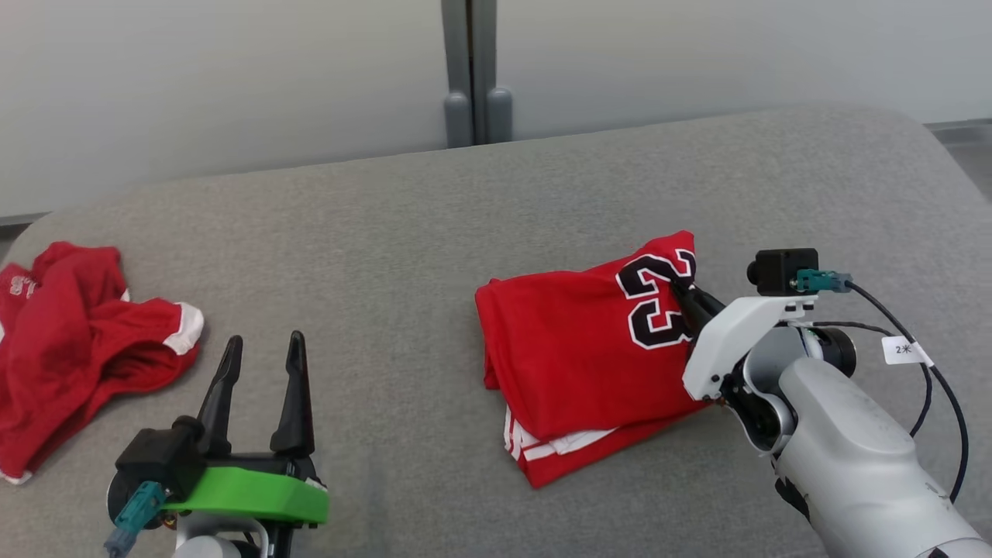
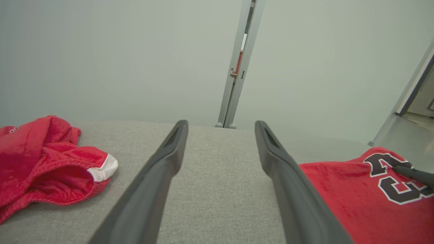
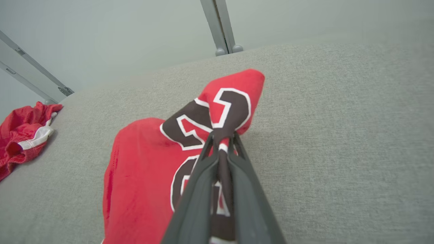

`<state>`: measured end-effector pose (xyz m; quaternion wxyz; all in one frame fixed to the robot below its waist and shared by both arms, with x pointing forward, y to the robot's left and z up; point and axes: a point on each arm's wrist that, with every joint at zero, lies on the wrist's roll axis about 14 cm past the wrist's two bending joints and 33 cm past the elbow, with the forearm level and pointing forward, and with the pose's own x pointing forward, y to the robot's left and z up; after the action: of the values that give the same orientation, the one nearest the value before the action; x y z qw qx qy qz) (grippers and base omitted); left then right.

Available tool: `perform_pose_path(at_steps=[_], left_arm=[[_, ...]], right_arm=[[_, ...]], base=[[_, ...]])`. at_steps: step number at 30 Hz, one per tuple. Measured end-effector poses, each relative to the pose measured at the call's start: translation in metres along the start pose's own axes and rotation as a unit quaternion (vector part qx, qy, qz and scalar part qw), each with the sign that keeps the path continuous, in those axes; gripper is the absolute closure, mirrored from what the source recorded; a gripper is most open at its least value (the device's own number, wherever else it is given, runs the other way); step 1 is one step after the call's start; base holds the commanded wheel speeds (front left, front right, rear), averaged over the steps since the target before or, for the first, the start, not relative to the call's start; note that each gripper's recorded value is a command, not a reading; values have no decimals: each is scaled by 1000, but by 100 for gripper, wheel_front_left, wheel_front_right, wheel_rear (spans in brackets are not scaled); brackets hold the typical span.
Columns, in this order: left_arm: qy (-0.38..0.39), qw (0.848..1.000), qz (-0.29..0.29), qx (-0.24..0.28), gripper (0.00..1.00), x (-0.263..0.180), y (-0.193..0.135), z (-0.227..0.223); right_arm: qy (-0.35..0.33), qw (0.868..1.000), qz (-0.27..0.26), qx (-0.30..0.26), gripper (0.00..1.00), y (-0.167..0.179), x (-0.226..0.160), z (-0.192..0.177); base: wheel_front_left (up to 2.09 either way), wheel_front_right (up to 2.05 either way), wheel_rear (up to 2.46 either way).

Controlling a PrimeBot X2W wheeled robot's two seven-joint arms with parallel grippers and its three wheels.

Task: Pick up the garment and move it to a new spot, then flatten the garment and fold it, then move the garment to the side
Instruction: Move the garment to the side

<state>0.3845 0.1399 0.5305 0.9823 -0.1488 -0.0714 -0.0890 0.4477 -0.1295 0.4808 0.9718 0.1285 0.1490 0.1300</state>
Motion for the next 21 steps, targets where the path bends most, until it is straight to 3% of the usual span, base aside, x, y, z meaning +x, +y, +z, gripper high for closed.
perform_pose_path(at_steps=[11,21], left_arm=[[43,993,-114,-4,0,32,-71,-35],[70,984,-164,-12,0,52,-102,-62]], right_arm=[[-29,995,-85,32,100,-65,-41,1],[-42,989,-130,48,100,-97,-58,-2]], base=[[0,0,0],[0,0,0]])
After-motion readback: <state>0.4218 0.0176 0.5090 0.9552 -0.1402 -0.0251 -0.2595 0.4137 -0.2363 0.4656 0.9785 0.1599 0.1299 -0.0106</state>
